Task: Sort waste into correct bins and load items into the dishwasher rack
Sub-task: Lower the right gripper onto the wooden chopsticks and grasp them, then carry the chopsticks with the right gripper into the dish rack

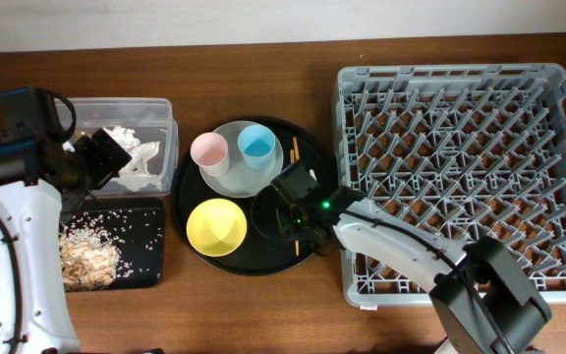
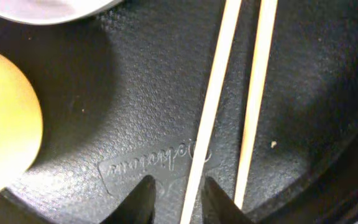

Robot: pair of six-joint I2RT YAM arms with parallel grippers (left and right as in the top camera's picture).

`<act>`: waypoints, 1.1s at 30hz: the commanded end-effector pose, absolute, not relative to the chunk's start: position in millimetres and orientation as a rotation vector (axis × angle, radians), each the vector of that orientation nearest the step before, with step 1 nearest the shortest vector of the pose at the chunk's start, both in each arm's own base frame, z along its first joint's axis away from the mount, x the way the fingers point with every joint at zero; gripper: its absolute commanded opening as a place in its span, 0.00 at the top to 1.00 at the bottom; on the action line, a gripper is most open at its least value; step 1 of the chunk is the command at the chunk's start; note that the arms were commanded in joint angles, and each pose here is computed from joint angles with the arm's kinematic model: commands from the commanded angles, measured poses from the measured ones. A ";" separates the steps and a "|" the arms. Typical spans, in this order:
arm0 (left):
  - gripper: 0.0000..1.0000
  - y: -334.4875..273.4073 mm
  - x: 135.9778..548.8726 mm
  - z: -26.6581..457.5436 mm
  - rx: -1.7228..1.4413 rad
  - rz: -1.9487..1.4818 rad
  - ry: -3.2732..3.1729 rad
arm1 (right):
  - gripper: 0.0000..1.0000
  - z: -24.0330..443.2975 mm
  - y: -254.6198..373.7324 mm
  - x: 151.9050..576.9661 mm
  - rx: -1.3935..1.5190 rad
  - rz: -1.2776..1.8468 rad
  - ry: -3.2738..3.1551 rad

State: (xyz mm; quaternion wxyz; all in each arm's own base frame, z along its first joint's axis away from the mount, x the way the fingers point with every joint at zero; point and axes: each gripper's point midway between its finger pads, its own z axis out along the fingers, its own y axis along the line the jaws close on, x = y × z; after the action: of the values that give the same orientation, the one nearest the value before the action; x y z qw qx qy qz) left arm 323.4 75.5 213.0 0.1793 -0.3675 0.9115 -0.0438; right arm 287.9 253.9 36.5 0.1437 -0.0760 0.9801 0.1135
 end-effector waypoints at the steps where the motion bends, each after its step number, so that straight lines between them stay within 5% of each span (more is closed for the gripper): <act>1: 0.01 75.6 322.5 220.5 -1.030 -0.130 2.556 | 0.76 38.4 253.7 293.2 -0.206 0.207 2.766; 19: 0.01 75.6 322.5 220.5 -1.030 -0.130 2.556 | 0.77 -5.5 249.9 291.0 -0.217 0.027 2.785; 23: 0.01 75.6 322.5 220.5 -1.030 -0.130 2.556 | 0.96 -2.2 251.0 291.2 -0.200 0.041 2.783; 33: 0.01 75.6 322.5 220.5 -1.030 -0.130 2.556 | 0.96 123.1 238.8 300.8 -0.085 0.132 2.585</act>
State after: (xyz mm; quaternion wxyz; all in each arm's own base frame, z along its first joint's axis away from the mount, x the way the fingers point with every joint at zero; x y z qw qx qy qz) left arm 323.4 75.5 213.0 0.1793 -0.3675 0.9115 -0.0438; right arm 293.2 237.2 78.9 0.2202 -0.0341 0.9746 0.0248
